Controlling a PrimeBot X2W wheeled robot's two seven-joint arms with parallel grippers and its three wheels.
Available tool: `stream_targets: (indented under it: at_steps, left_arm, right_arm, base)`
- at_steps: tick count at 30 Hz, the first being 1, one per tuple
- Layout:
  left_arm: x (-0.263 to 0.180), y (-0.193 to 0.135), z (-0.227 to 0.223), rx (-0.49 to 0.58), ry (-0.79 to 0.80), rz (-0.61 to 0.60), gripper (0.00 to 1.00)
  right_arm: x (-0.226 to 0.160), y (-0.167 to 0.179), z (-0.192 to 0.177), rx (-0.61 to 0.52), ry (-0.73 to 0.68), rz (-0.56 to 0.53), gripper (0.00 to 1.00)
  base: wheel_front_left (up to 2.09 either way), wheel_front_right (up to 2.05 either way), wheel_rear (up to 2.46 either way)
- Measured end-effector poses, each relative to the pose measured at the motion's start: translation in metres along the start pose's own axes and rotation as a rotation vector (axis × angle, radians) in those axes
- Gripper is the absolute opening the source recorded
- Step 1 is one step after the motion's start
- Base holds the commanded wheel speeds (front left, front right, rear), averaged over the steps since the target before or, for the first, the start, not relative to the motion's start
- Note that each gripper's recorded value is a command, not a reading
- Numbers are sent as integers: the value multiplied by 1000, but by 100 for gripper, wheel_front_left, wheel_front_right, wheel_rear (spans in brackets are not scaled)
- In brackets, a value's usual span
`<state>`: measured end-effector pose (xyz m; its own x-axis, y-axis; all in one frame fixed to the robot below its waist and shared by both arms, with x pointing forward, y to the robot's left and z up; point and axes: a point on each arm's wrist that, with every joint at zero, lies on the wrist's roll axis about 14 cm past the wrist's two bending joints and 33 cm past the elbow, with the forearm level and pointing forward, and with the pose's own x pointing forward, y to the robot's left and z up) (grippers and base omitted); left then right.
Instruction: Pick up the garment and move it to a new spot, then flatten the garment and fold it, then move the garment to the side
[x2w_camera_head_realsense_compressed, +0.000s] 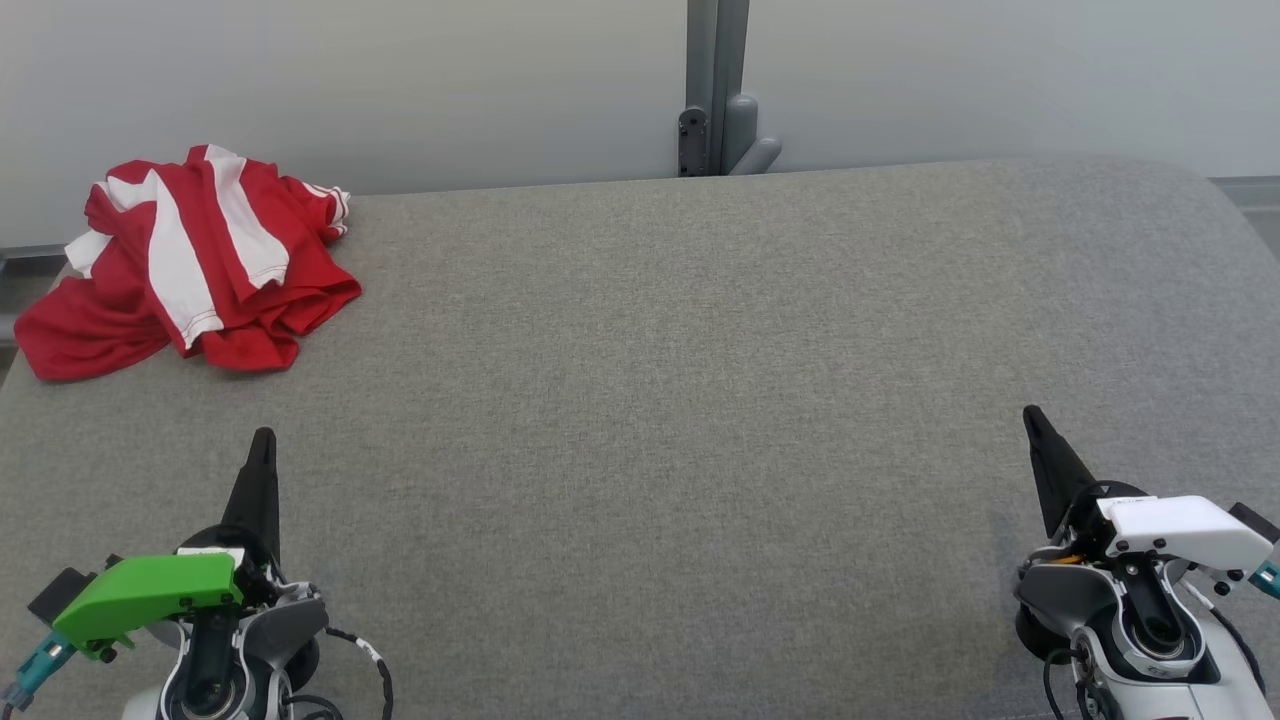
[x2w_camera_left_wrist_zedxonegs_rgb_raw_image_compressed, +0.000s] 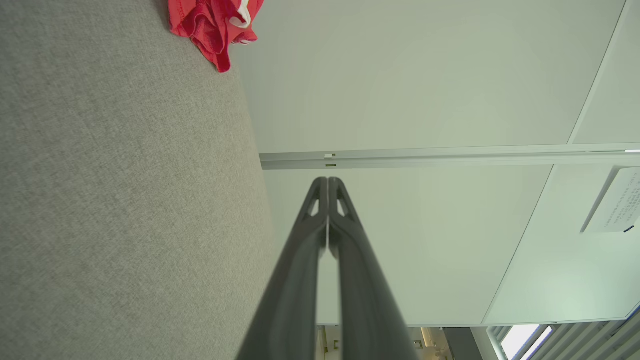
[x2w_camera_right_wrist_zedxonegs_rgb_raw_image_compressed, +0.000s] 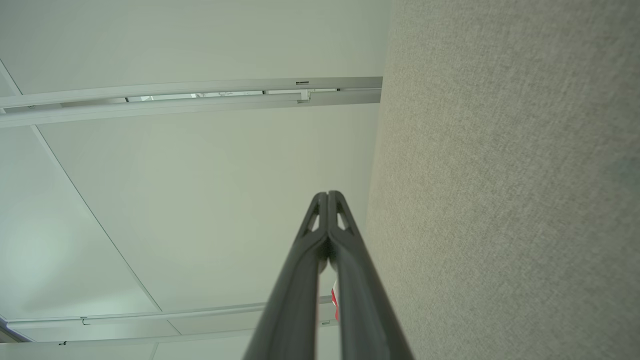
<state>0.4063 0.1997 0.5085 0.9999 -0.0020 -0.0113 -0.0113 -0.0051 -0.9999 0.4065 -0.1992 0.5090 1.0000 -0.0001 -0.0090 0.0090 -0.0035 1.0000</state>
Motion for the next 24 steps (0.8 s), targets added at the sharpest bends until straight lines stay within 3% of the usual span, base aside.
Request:
stream_targets:
  at_steps: [3, 4, 10, 24]
  left_arm:
    - [0, 0, 0, 0, 0, 0, 0]
    - [-1, 2, 0, -1, 0, 7, 100]
    - [-16, 33, -4, -8, -2, 94, 100]
    - [-18, 22, -13, 146, 0, 75, 100]
  right_arm:
    - [0, 0, 0, 0, 0, 0, 0]
    - [-1, -2, 0, 1, 0, -7, 100]
    - [-15, -32, -4, 10, -5, -91, 100]
    - [-17, -24, -1, -124, -36, -69, 100]
  base:
    - [0, 0, 0]
    - [0, 0, 0]
    - [0, 0, 0]
    - [0, 0, 0]
